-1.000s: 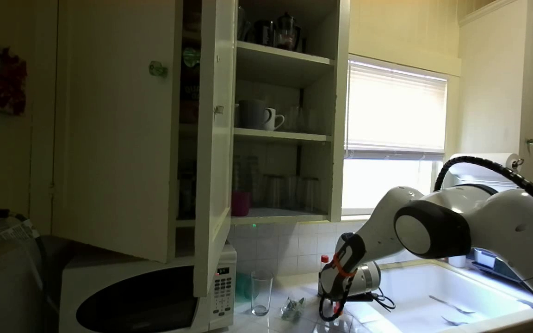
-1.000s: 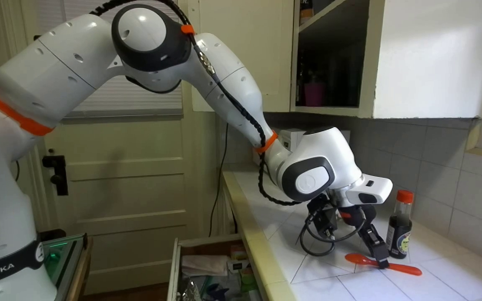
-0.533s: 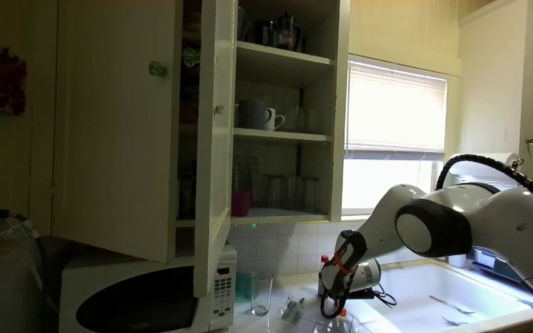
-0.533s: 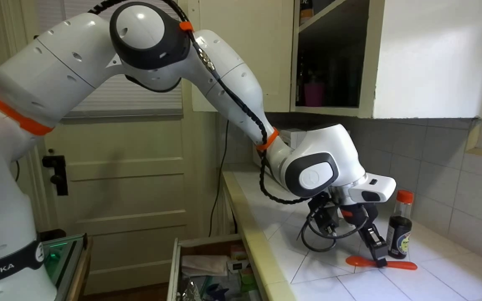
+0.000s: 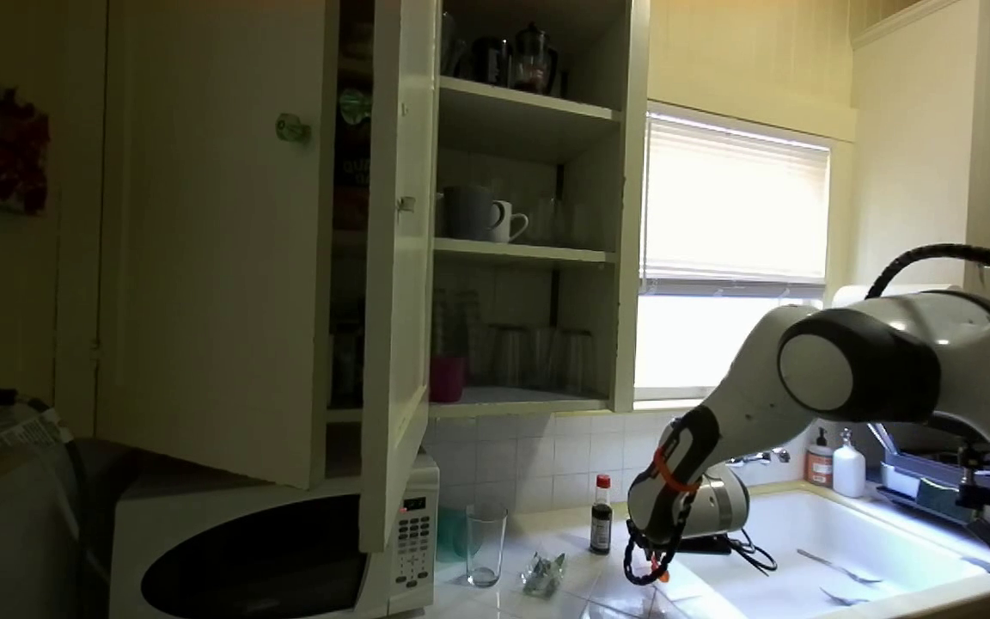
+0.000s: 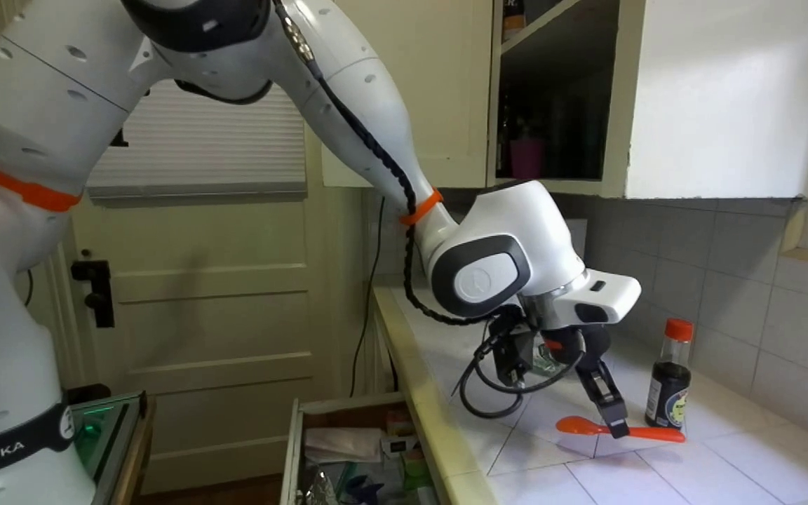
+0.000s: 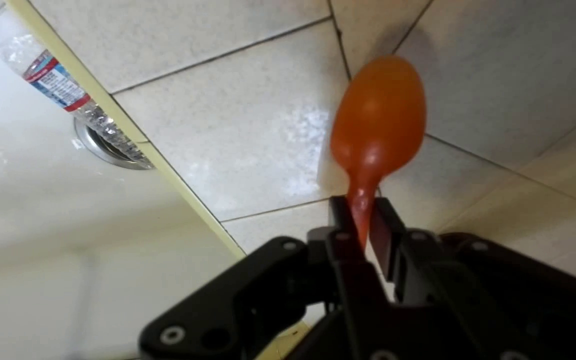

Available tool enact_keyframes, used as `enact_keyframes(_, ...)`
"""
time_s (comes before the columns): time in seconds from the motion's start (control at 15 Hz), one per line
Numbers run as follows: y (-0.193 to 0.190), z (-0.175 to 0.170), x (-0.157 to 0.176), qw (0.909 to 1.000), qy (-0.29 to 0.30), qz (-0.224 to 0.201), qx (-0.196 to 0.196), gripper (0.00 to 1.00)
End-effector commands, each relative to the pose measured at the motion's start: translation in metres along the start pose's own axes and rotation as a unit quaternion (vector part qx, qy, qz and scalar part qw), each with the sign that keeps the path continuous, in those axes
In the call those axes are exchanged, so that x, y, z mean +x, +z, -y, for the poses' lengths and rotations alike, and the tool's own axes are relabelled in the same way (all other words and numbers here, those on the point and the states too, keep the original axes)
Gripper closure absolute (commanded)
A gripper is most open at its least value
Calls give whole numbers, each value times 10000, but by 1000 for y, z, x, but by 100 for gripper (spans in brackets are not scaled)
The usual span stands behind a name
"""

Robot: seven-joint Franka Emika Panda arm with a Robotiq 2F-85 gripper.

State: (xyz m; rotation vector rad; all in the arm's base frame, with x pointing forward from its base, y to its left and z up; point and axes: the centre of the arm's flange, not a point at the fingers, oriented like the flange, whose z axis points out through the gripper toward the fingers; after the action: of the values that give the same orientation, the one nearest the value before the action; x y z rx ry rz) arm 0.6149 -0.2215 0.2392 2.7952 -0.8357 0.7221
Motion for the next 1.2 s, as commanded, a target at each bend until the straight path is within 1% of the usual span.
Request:
enact_keyframes(0.0, -57, -21, -53, 9977, -5, 0, 679, 96)
enact_keyframes(0.2, -87, -11, -86, 9921, -107, -40, 1250, 96)
enact_keyframes(0.27, -96, -15, -101, 9894, -150, -34, 1446, 96)
enact_keyframes(0.47, -123, 5, -132, 9812, -134, 31, 1924, 96)
enact_keyframes(0.6, -140, 17, -143, 9754, -203, 110, 2192, 96)
enact_keyframes(0.8, -149, 25, -151, 9664, -416, 274, 2523, 96)
enact_keyframes(0.93, -144, 20, -154, 9604, -755, 441, 2646, 96)
enact_keyframes(1.0, -146, 12, -157, 9583, -857, 517, 2677, 96)
enact_keyframes(1.07, -141, -2, -157, 9564, -816, 488, 2763, 96)
enact_keyframes(1.13, -138, -19, -156, 9567, -562, 393, 2827, 96)
